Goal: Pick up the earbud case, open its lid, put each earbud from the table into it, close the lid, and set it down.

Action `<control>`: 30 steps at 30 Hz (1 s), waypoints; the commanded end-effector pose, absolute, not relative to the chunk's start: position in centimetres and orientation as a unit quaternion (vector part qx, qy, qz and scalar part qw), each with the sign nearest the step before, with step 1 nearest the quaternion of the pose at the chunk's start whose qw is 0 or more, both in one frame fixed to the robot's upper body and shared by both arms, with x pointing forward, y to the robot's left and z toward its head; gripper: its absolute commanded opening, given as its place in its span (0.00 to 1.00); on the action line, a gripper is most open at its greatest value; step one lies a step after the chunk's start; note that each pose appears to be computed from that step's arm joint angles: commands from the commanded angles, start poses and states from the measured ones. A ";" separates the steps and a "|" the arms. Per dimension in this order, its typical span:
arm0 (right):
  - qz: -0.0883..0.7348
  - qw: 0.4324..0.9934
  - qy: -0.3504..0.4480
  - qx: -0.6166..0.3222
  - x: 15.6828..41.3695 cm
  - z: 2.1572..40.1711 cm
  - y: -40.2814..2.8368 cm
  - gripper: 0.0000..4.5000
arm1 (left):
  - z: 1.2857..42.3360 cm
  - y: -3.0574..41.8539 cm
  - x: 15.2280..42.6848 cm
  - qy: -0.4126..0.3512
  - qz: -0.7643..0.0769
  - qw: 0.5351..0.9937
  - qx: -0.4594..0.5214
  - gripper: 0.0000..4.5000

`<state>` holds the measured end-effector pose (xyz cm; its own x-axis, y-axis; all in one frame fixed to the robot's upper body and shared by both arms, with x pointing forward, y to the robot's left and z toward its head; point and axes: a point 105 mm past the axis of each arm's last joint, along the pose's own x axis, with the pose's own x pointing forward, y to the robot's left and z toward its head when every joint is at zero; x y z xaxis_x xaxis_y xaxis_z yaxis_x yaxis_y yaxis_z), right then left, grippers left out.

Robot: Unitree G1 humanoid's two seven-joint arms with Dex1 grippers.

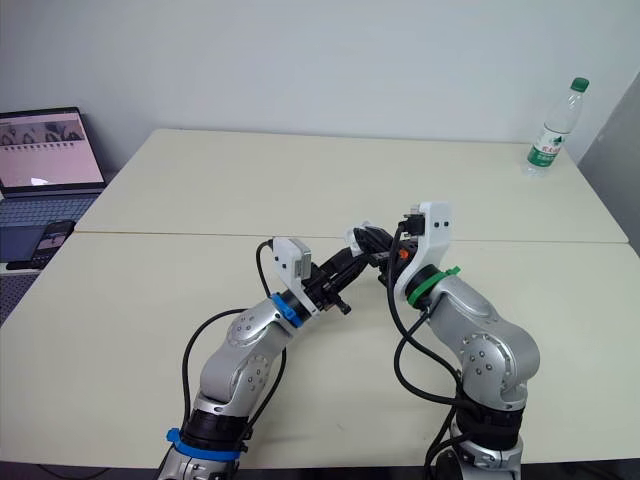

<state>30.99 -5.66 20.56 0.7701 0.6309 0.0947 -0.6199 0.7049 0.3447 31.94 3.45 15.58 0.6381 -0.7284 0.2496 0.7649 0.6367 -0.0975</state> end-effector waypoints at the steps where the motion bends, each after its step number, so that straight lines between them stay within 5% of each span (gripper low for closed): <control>1: 0.351 0.920 -0.002 0.177 30.6 21.2 -5.3 0.16 | 17.1 3.2 31.3 -0.123 -0.427 0.890 -0.103 0.17; 11: 0.354 0.919 0.001 0.171 30.6 21.1 -5.1 0.16 | 17.1 3.1 31.3 -0.124 -0.430 0.888 -0.106 0.17; 14: 0.362 0.916 -0.002 0.175 30.4 21.2 -5.1 0.32 | 17.0 3.2 31.2 -0.124 -0.429 0.889 -0.106 0.17; 22: 0.355 0.917 -0.041 0.179 30.4 22.6 -6.0 0.96 | 16.9 3.3 31.2 -0.122 -0.429 0.889 -0.104 0.17; 30: 0.352 0.936 -0.001 0.028 31.0 22.0 -10.6 0.99 | 16.1 4.7 30.9 -0.108 -0.432 0.892 -0.082 0.17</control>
<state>31.14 -10.20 21.77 0.7707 0.6356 0.0452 -0.6365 0.7645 0.1018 31.55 4.91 14.68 0.6401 -0.7370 0.2168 0.7644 0.6393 -0.0835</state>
